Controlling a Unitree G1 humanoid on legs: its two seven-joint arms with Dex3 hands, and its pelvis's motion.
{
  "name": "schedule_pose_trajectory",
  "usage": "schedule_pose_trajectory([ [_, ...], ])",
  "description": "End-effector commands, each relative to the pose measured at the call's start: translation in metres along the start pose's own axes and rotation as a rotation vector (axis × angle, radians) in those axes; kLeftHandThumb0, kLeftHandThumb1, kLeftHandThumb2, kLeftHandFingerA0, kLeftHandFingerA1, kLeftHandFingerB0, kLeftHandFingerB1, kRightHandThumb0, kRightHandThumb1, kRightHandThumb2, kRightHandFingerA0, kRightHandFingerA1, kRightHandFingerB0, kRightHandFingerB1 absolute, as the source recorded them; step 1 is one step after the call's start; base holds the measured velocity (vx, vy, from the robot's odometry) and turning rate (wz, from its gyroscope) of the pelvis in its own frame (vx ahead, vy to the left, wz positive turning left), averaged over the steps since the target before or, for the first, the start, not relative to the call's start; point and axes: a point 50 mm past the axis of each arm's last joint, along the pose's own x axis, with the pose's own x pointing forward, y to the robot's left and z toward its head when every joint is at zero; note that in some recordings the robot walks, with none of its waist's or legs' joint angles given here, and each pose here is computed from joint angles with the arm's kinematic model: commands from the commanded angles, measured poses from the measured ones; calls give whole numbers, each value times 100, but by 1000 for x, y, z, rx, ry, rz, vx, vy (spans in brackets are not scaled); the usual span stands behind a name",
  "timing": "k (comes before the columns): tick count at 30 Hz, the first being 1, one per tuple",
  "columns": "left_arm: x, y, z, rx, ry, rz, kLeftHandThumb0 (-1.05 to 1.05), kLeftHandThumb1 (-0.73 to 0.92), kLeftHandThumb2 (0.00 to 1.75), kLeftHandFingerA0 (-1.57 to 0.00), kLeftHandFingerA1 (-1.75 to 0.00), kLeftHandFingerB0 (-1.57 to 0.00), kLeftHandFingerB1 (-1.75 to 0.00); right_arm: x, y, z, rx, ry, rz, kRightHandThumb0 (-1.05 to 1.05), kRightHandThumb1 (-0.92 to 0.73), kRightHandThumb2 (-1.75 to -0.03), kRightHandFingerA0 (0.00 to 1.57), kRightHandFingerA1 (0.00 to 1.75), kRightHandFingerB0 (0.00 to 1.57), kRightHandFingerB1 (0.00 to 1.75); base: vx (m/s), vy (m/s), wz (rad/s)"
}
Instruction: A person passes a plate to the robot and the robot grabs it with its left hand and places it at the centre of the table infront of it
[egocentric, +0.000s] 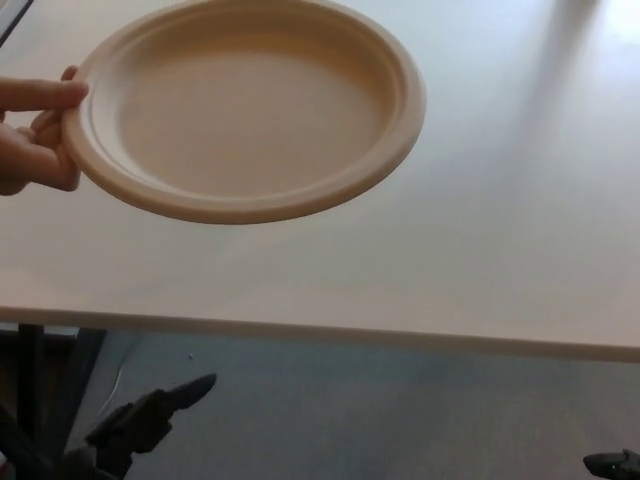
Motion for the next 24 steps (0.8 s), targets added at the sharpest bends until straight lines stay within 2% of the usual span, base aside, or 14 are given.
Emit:
schedule_pose_trajectory([
  [1, -16, 39, 129, 314, -609, 121, -88, 57, 90, -13, -14, -4, -26, -11, -7, -26, -94, 94, 70, -77, -62, -103, 34, 66, 14, 54, 0, 0, 0],
  [5, -19, 44, 144, 315, -681, 169, -84, 54, 89, -7, -17, -8, -29, -11, -7, -25, -92, 92, 73, -76, -62, -102, 33, 65, 14, 54, 0, 0, 0],
  [7, -22, 46, 152, 327, -714, 208, -76, 49, 88, 0, -17, 0, -29, -11, -7, -25, -95, 93, 74, -77, -62, -103, 34, 65, 14, 54, 0, 0, 0],
  [10, -25, 46, 159, 282, -708, 180, -73, 48, 86, -4, -14, -2, -34, -11, -7, -25, -100, 93, 74, -77, -62, -103, 34, 65, 14, 54, 0, 0, 0],
  [11, -26, 47, 161, 292, -707, 180, -73, 48, 86, -5, -12, -8, -48, -11, -7, -25, -99, 94, 73, -76, -62, -103, 35, 66, 15, 55, 0, 0, 0],
  [12, -28, 48, 162, 302, -706, 181, -73, 48, 86, -5, -12, -8, -48, -11, -7, -25, -100, 95, 72, -76, -62, -103, 35, 66, 15, 55, 0, 0, 0],
  [13, -28, 49, 163, 318, -712, 192, -70, 61, 58, -4, -28, -19, -34, -11, -7, -25, -97, 95, 72, -76, -62, -102, 34, 65, 15, 55, 0, 0, 0],
  [14, -28, 50, 164, 335, -721, 206, -70, 61, 58, -4, -28, -19, -34, -11, -6, -25, -93, 94, 73, -76, -62, -102, 34, 65, 15, 55, 0, 0, 0],
  [15, -27, 51, 164, 349, -715, 236, -73, 55, 89, -4, -37, -21, -45, -11, -6, -25, -91, 93, 74, -77, -61, -102, 35, 66, 16, 55, 0, 0, 0],
  [16, -25, 51, 165, 339, -703, 281, -36, 43, 100, -2, -52, 0, -47, -11, -6, -25, -92, 94, 77, -78, -62, -103, 35, 65, 15, 55, 0, 0, 0],
  [17, -25, 50, 166, 309, -702, 284, -36, 43, 100, -2, -52, 0, -47, -11, -6, -25, -97, 96, 79, -78, -62, -103, 35, 65, 15, 55, 0, 0, 0],
  [18, 5, 46, 143, 254, -614, 252, -72, 58, 96, -2, -31, -3, -29, -9, -8, -23, -96, 90, 76, -78, -62, -103, 35, 66, 16, 55, 0, 0, 0],
  [19, 13, 45, 141, 227, -608, 252, -75, 55, 90, -4, -39, -10, -39, -9, -9, -22, -96, 87, 74, -77, -61, -102, 33, 65, 16, 55, 0, 0, 0],
  [24, 7, 51, 156, 269, -688, 335, -75, 53, 89, -4, -41, -11, -39, -7, -12, -19, -107, 90, 64, -76, -62, -102, 35, 66, 16, 55, 0, 0, 0],
])
